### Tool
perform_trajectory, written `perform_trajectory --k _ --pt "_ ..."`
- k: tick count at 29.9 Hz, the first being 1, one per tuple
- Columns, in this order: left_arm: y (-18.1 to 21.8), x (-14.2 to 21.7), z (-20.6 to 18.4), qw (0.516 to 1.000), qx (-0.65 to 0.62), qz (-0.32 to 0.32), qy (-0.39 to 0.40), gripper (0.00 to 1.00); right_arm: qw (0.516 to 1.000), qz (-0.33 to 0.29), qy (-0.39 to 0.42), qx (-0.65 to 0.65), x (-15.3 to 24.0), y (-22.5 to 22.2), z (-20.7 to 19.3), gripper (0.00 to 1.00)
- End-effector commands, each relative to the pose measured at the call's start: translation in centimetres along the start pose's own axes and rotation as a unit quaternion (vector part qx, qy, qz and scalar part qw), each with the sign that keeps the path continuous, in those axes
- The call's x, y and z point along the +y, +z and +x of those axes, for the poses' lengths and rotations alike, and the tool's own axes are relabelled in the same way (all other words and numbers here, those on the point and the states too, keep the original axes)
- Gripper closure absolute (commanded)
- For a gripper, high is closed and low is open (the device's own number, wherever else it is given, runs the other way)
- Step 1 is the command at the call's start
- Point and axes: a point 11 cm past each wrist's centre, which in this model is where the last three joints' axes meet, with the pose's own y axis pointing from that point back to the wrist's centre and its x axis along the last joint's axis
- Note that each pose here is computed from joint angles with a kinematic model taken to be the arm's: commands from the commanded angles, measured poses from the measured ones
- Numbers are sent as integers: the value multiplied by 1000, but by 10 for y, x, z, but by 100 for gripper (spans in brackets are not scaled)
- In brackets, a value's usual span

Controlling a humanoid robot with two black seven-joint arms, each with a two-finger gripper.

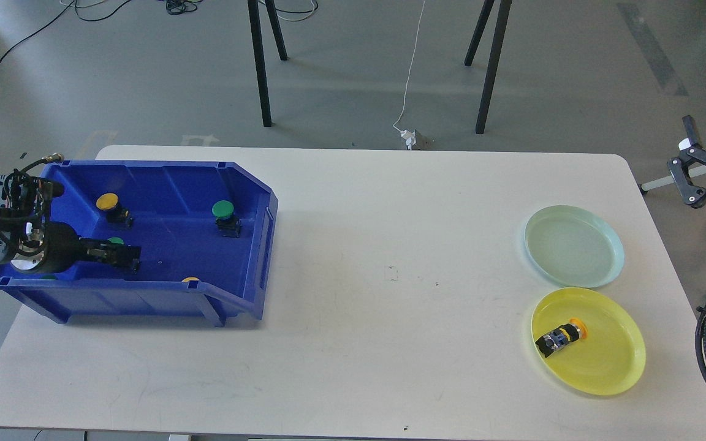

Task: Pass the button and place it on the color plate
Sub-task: 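Lower the left gripper into the bin and grasp a green-capped bottle, then lift the green-capped bottle and extend it toward the right gripper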

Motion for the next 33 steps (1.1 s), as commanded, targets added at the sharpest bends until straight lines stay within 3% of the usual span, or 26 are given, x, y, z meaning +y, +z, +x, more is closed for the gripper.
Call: perform_trajectory --k 1,4,14,19,21,23,28,33 --pt "-2 -5 -7 1000 -2 3 3 35 1000 -2 -3 -2 2 1 0 1" --pt "-2 -5 -4 1000 -11 3 19 41 1000 -3 -1 -2 3 2 1 1" --pt "-1 -5 -4 1000 -19 4 19 93 1000 -6 2 -3 6 3 3 1" --pt "16 3 21 998 -21 -25 46 97 1000 -7 4 -3 7 4 3 1" --pt "22 29 50 996 -21 -45 76 97 1000 -6 3 -2 6 3 3 1" --pt "41 64 75 990 -9 -91 107 97 1000 -7 3 -1 6 3 3 1" --pt "121 141 121 943 65 -279 166 96 1000 -14 -5 16 7 5 2 1" --pt "194 151 133 866 160 -446 161 96 990 -54 -58 116 10 19 -12 1"
